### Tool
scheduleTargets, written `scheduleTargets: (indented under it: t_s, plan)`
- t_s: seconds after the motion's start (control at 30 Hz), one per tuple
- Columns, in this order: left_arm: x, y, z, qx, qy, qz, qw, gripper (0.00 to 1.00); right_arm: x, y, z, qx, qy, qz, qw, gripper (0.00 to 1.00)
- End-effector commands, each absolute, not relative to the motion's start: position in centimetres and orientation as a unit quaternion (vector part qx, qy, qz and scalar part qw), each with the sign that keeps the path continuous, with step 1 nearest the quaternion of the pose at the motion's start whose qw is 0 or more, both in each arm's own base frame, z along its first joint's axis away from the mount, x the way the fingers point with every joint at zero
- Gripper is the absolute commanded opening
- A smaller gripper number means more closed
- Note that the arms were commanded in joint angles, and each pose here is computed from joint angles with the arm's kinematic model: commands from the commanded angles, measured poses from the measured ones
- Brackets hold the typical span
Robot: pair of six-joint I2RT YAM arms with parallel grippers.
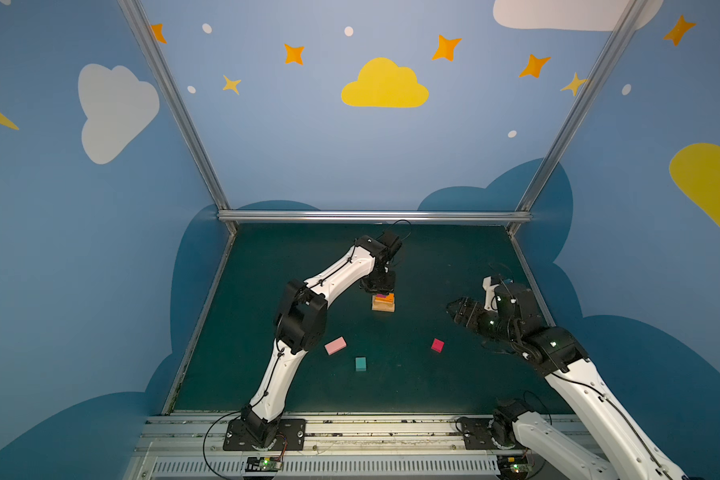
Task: Build the wood block tower
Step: 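Lower the magenta cube onto the orange block with the left gripper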
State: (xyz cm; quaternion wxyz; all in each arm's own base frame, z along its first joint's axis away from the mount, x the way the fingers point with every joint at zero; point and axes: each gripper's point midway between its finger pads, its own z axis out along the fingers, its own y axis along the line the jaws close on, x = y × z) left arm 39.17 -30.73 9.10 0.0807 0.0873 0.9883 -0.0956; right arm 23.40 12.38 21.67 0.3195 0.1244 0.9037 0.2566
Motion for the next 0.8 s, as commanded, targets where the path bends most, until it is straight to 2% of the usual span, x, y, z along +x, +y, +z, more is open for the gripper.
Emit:
scheduleTargets:
  t_s: [0.0,0.77]
  plan:
    - [39.59,-30.48,8.15,0.092,0.989,-0.085,0.075,0.26,23.33,12.27,21.4,0.127,0.904,0.254,0.32,0.86]
    - [39.95,-30.18,8.01,0.099,0.99,-0.071,0.076,0.29,23.47,12.51,21.17,0.126,0.904,0.257,0.317,0.86]
